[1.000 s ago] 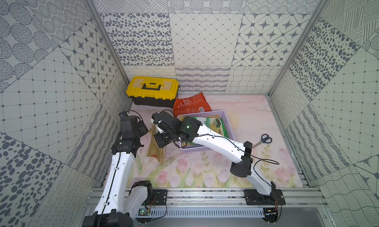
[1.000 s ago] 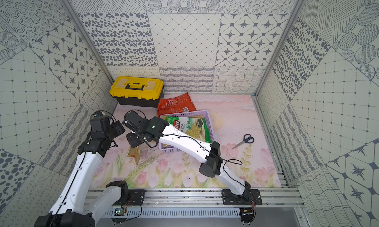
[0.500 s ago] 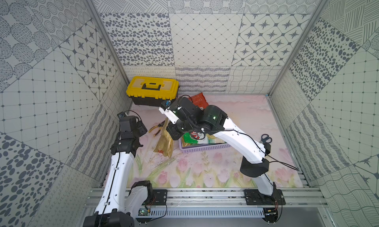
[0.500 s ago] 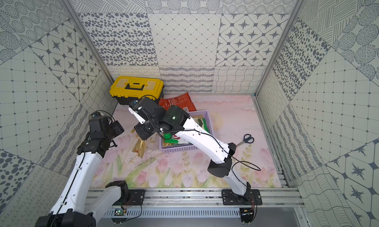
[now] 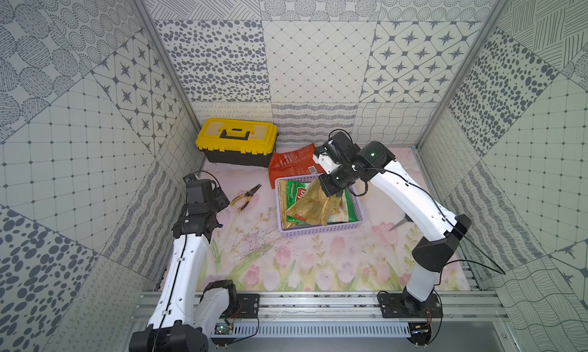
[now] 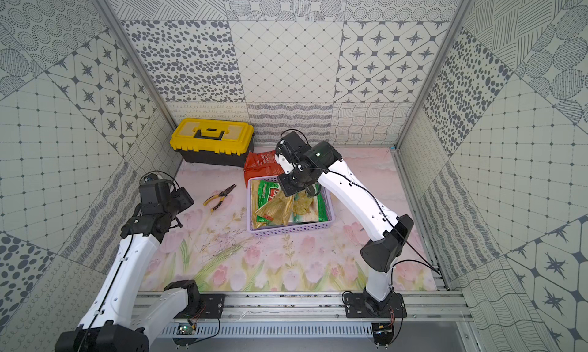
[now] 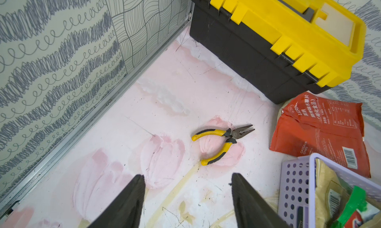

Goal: Put the potato chips into the basket
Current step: Place the potato chip in the basket.

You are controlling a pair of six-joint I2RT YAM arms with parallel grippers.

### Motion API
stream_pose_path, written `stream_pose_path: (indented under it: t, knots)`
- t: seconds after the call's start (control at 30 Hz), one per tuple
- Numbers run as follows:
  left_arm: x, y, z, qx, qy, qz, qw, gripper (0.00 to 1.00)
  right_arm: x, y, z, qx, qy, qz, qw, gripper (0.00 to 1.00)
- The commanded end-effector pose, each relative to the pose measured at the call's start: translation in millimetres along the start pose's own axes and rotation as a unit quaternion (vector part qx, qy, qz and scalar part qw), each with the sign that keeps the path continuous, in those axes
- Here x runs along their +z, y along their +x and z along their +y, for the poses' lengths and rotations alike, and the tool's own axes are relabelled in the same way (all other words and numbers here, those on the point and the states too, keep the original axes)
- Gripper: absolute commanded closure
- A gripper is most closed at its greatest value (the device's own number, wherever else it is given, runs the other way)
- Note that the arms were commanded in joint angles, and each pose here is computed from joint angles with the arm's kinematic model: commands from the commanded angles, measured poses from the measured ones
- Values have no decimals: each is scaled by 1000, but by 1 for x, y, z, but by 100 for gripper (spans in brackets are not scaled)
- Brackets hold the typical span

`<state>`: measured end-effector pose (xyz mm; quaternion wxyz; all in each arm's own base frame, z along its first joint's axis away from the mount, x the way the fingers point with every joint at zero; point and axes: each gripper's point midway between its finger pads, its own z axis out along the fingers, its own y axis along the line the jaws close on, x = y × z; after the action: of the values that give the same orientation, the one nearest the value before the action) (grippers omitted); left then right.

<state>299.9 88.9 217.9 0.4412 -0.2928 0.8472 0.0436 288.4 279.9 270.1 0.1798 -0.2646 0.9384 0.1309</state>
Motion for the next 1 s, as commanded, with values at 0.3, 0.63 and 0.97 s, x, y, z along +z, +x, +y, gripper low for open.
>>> stream_pose_path:
  t: [0.3, 0.63, 0.97]
  knots:
    - [5, 3, -4, -8, 12, 9, 1000, 29, 32, 6, -64, 5, -6, -19, 1000, 98]
    - [5, 3, -3, -8, 9, 8, 1000, 29, 65, -28, -92, -44, 62, -29, 997, 98]
    - [6, 5, -3, -10, 11, 11, 1000, 29, 76, -10, -150, -53, 190, 19, 980, 96]
